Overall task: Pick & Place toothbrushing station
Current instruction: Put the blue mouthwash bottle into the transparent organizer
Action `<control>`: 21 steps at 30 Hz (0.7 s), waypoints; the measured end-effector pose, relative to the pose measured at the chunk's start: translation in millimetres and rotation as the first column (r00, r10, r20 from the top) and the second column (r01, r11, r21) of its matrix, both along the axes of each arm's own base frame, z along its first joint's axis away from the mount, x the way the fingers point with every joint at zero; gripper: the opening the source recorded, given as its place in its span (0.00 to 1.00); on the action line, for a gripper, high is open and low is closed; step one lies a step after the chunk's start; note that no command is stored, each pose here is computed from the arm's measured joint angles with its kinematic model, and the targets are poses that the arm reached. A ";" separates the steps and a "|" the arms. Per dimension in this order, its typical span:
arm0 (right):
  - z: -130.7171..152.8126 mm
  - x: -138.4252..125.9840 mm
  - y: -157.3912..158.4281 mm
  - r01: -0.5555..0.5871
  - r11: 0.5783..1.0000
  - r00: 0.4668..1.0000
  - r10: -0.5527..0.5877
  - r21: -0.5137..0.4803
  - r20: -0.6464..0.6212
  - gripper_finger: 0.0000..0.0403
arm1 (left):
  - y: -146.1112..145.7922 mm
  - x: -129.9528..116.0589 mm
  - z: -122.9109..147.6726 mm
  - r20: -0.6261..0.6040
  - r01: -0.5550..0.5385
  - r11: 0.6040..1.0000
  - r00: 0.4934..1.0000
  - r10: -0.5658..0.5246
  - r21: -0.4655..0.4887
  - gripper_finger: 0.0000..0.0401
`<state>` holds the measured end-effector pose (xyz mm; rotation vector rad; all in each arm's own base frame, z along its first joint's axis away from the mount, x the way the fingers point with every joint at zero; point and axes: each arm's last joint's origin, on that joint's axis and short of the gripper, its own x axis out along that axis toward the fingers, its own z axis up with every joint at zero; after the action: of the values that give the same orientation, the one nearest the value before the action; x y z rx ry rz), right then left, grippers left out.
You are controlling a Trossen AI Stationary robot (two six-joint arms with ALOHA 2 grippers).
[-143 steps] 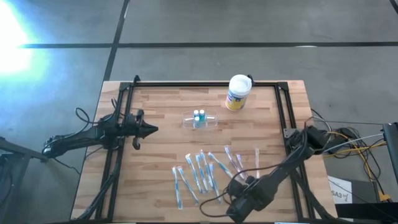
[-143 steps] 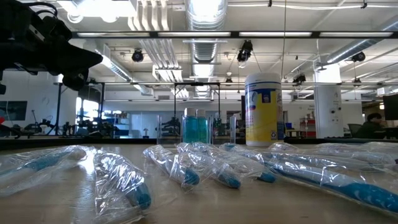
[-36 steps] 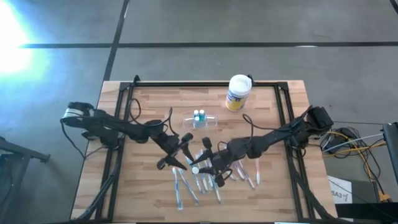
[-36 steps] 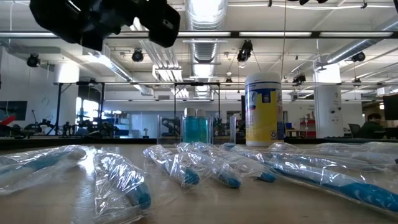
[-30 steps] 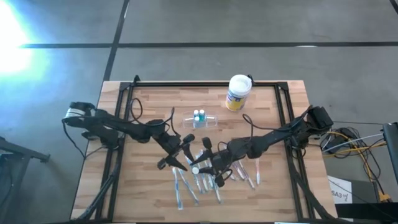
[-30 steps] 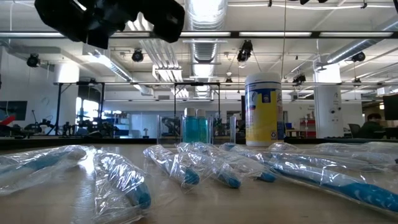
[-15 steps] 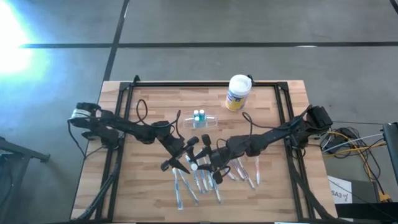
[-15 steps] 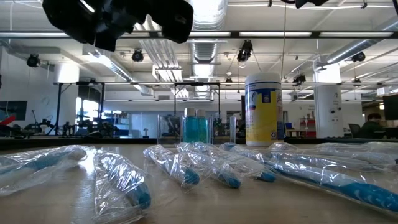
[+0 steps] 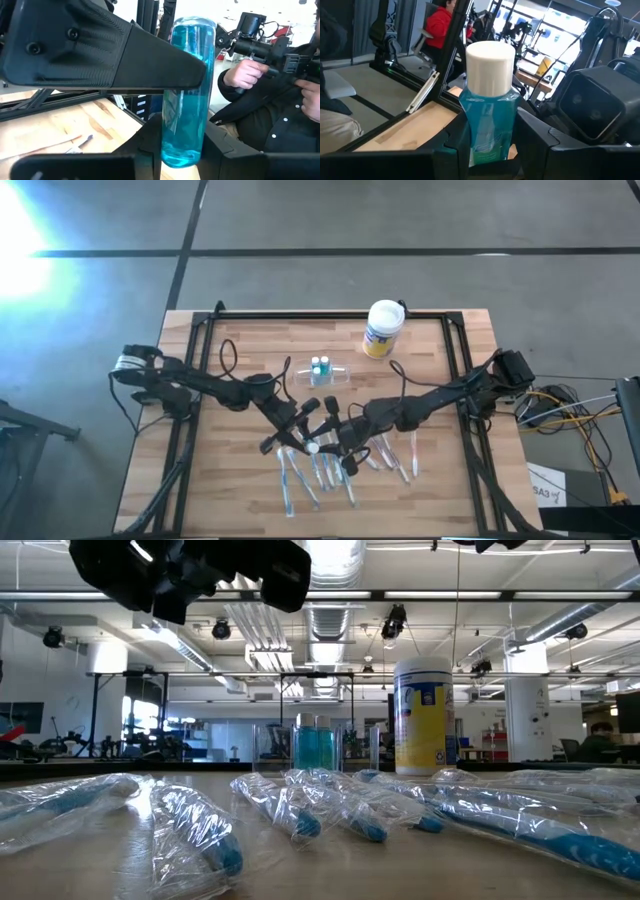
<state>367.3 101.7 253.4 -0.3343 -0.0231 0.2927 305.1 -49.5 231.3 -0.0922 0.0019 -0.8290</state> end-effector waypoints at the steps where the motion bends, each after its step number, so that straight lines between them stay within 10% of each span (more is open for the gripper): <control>1: 0.0 0.0 -0.1 0.009 1.000 1.000 -0.009 0.009 -0.003 0.28 | 0.0 -0.1 0.0 -0.001 0.002 1.000 1.000 -0.002 0.000 0.20; 15: 43.0 -17.7 -6.3 0.215 0.952 0.970 -0.182 0.217 -0.164 0.58 | 7.8 -4.7 4.2 -0.041 -0.019 1.000 0.999 0.019 0.001 0.20; 21: 68.0 -29.2 0.6 0.389 0.876 0.912 -0.323 0.284 -0.253 0.63 | 15.0 -12.0 6.3 -0.072 -0.211 0.970 0.973 0.221 0.122 0.20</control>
<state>338.1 102.4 321.4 0.0302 0.1849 -0.0516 293.1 -34.4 237.6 -0.0198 0.1174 -0.6049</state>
